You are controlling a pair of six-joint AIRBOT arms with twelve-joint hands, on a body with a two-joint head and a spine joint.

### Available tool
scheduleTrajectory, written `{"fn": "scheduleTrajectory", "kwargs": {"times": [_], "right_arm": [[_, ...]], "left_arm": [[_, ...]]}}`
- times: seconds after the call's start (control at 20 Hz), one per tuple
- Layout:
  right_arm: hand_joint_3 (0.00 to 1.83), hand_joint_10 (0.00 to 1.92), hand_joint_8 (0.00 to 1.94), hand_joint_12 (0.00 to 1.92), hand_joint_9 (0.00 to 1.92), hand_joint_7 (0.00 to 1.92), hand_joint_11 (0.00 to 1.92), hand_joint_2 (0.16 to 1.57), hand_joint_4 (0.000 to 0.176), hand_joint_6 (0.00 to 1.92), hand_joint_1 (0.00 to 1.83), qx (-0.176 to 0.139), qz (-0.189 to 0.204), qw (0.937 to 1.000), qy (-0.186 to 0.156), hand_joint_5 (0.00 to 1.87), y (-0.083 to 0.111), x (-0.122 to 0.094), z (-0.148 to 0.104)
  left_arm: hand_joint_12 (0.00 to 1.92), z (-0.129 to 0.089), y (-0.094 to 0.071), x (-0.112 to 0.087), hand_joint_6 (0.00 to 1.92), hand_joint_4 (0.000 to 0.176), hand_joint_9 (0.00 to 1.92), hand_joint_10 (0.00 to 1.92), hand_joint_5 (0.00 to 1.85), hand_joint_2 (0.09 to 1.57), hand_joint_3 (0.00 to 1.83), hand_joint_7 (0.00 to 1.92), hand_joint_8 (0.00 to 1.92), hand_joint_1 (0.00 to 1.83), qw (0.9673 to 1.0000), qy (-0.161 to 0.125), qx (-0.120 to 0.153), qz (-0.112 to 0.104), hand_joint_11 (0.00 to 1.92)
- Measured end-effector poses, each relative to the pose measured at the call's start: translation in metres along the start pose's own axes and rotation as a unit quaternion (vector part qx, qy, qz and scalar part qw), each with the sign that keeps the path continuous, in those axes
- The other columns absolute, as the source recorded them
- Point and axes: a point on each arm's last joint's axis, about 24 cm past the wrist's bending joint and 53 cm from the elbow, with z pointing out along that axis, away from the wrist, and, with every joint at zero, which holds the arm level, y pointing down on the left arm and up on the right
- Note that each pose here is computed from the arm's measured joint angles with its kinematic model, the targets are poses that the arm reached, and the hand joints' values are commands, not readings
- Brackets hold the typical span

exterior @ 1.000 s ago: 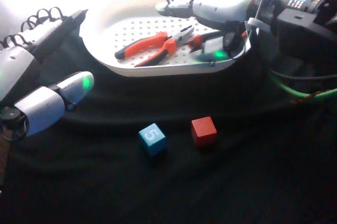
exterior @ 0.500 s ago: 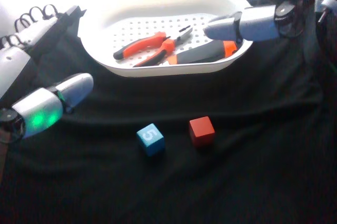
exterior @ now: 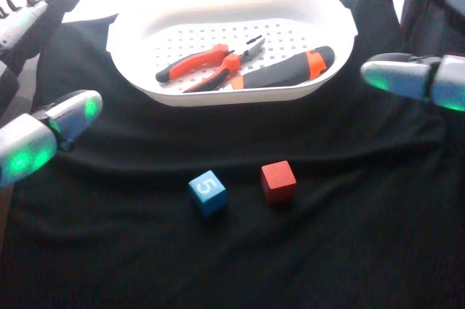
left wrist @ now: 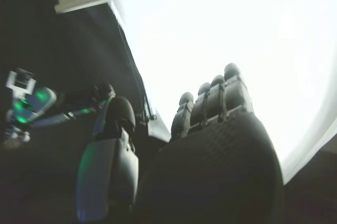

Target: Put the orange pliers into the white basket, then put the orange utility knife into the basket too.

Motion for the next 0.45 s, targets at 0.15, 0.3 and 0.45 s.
{"fn": "scheduleTrajectory", "kwargs": {"times": [0.15, 0.3, 0.45], "right_arm": [[0.00, 0.00, 0.00, 0.00, 0.00, 0.00, 0.00, 1.15, 0.127, 0.00, 0.27, 0.010, 0.008, 0.9993, -0.035, 0.00, 0.000, -0.017, -0.028], [0.00, 0.00, 0.00, 0.00, 0.00, 0.00, 0.00, 1.13, 0.093, 0.00, 0.40, 0.009, 0.007, 0.9960, -0.088, 0.00, 0.003, -0.043, -0.050], [0.00, 0.00, 0.00, 0.00, 0.00, 0.00, 0.00, 1.10, 0.035, 0.00, 0.35, -0.003, -0.005, 0.9899, -0.142, 0.00, 0.010, -0.076, -0.062]], "left_arm": [[0.00, -0.004, -0.006, -0.024, 0.00, 0.114, 0.00, 0.00, 0.00, 1.26, 0.00, 0.00, 0.00, 0.40, 0.9994, -0.027, 0.006, 0.023, 0.00], [0.00, -0.005, -0.014, -0.039, 0.00, 0.110, 0.00, 0.00, 0.00, 1.26, 0.00, 0.00, 0.00, 0.41, 0.9979, -0.054, 0.020, 0.028, 0.01], [0.00, -0.007, -0.027, -0.039, 0.00, 0.146, 0.00, 0.00, 0.00, 1.22, 0.00, 0.00, 0.00, 0.31, 0.9973, -0.046, 0.036, 0.044, 0.01]]}}
